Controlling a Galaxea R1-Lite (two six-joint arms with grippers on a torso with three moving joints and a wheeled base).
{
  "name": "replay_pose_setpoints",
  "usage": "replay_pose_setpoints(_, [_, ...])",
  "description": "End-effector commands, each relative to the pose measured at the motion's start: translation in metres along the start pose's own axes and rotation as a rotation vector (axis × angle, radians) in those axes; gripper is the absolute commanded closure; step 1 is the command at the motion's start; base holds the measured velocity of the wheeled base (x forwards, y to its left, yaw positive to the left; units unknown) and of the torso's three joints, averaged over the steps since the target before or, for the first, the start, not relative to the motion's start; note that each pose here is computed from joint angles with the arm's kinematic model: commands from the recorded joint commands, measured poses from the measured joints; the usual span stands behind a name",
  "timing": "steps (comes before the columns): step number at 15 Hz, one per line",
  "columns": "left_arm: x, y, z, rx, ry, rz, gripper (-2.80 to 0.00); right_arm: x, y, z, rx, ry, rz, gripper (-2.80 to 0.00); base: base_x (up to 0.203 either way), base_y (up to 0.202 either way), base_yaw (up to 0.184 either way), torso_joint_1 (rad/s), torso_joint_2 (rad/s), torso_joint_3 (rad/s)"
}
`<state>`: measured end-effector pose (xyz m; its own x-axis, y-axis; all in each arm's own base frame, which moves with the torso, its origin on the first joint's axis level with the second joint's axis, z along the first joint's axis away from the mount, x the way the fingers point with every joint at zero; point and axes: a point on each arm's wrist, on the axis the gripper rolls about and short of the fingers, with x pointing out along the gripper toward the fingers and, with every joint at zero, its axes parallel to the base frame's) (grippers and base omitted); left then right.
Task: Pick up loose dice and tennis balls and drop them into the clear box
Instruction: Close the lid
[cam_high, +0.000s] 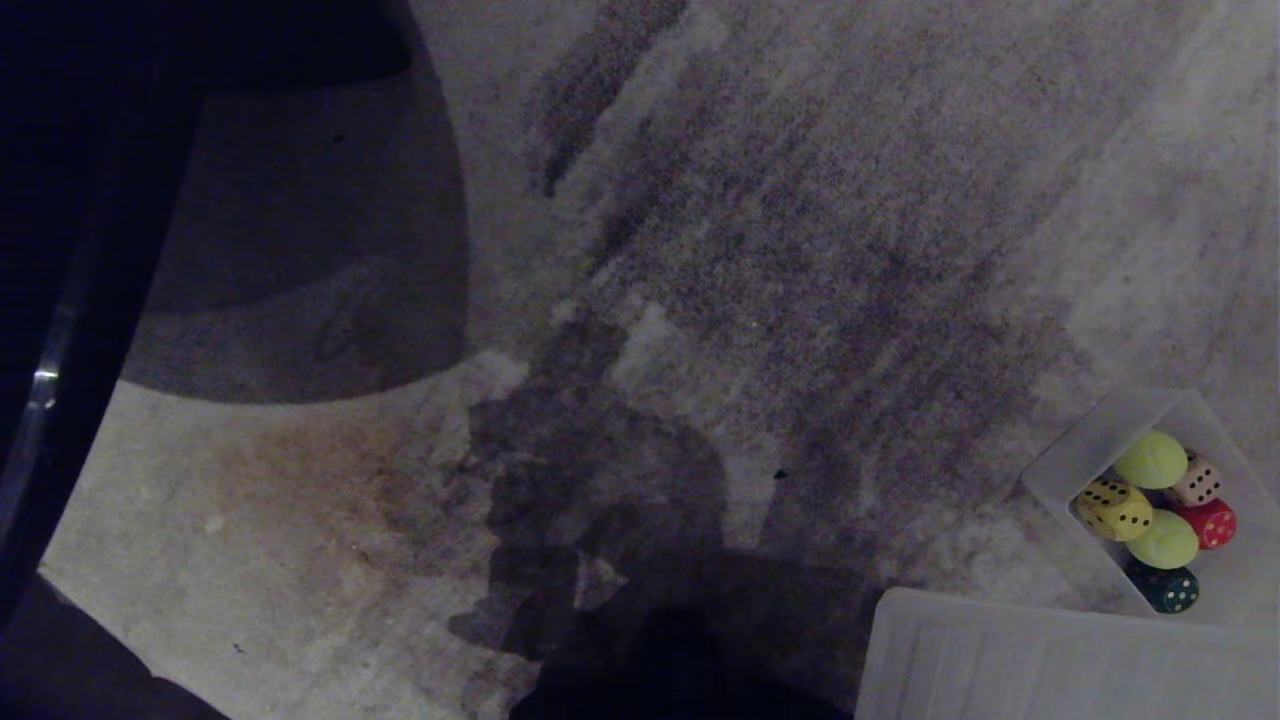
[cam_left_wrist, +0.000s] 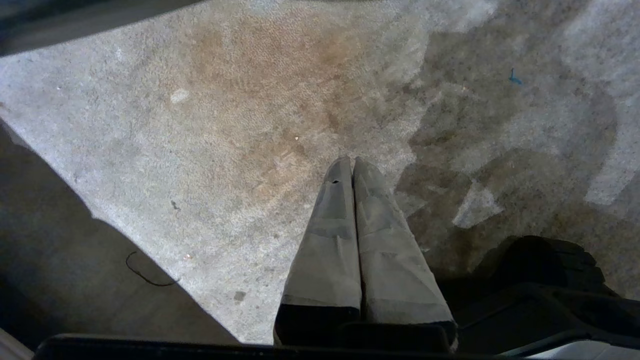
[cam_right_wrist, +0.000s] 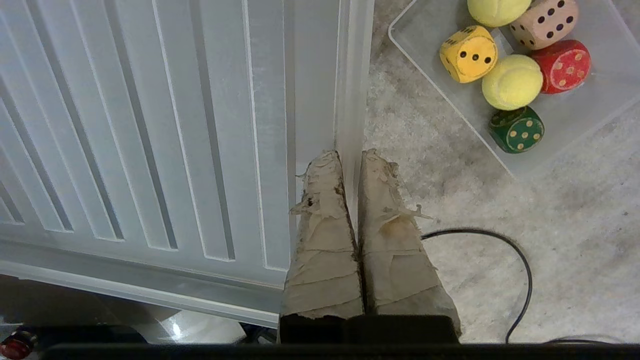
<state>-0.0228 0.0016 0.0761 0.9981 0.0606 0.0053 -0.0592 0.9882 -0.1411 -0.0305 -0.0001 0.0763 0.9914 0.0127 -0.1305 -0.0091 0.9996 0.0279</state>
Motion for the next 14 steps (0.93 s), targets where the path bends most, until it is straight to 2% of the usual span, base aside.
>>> replay_pose_setpoints(1, [0.0001, 0.0001, -0.0004, -0.001, 0.001, 0.001, 0.0, 0.0, 0.0, -0.0003, 0.003, 0.002, -0.001, 0.0, 0.0, 0.0, 0.0, 0.0, 0.0, 0.0])
replay_pose_setpoints(10, [0.0002, 0.0001, -0.0004, -0.001, 0.002, 0.001, 0.0, 0.0, 0.0, -0.0003, 0.004, 0.003, 0.0, 0.0, 0.0, 0.0, 0.0, 0.0, 0.0, 0.0])
replay_pose_setpoints(14, [0.0002, 0.0001, -0.0004, -0.001, 0.002, 0.001, 0.0, -0.0001, 0.0, -0.0003, 0.003, 0.001, -0.001, 0.0, 0.0, 0.0, 0.0, 0.001, 0.0, 0.129])
